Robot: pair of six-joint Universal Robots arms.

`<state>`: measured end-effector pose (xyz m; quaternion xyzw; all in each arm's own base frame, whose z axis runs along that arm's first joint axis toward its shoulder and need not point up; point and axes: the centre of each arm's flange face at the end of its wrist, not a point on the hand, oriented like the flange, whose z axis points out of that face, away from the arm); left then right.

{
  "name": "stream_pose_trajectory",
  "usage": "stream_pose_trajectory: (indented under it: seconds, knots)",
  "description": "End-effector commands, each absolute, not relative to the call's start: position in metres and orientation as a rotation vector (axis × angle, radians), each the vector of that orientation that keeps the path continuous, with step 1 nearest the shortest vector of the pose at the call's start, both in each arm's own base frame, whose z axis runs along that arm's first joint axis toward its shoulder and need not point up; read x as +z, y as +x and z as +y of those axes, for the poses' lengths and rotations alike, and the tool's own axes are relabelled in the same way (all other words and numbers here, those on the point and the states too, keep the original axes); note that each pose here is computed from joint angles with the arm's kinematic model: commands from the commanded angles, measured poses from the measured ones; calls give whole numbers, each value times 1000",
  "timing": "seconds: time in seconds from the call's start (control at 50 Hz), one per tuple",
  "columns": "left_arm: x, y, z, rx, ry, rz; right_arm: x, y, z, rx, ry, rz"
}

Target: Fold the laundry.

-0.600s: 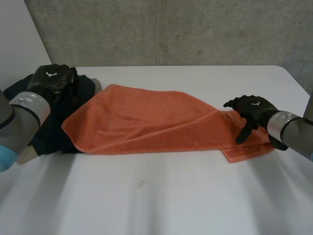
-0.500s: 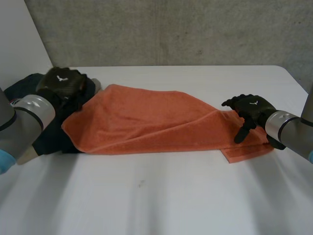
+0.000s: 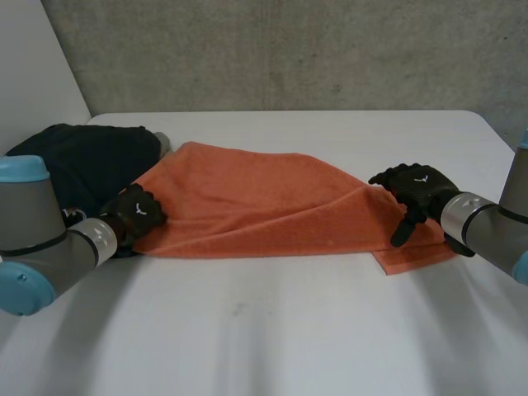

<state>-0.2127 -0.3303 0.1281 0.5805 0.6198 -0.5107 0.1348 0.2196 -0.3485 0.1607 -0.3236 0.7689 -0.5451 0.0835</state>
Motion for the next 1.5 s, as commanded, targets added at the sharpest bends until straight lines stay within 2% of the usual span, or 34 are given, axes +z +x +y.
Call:
stream_pose_trajectory:
  seconds: [0.02,0.12,0.2,0.3,0.5,0.74,1.02,1.34,1.42,1.5]
  knots:
    - [123,-203,-352,-1497,1632,1708,160,220,-348,-1627,-973,2290]
    - [131,-208,-355,-1553,1604,1720,160,221,-347,-1627,-971,2292]
    - [151,-216,-347,-1635,1561,1745,162,220,-348,-1642,-967,2289]
    - [192,-225,-328,-1795,1456,1826,174,220,-352,-1686,-966,2263]
    - [228,-235,-296,-1881,1447,1939,203,228,-367,-1718,-1063,2225]
    - [331,-257,-263,-2272,1289,1821,196,241,-385,-1557,-1265,2268]
    - [361,-261,-251,-2371,1238,1825,152,267,-404,-1572,-1274,2147]
    - [388,-259,-242,-2491,1160,1797,122,276,-416,-1567,-1212,2165]
    - [386,-258,-244,-2487,1150,1814,133,274,-421,-1626,-1207,2147]
    - [379,-256,-247,-2454,1155,1844,170,260,-426,-1699,-1123,2145]
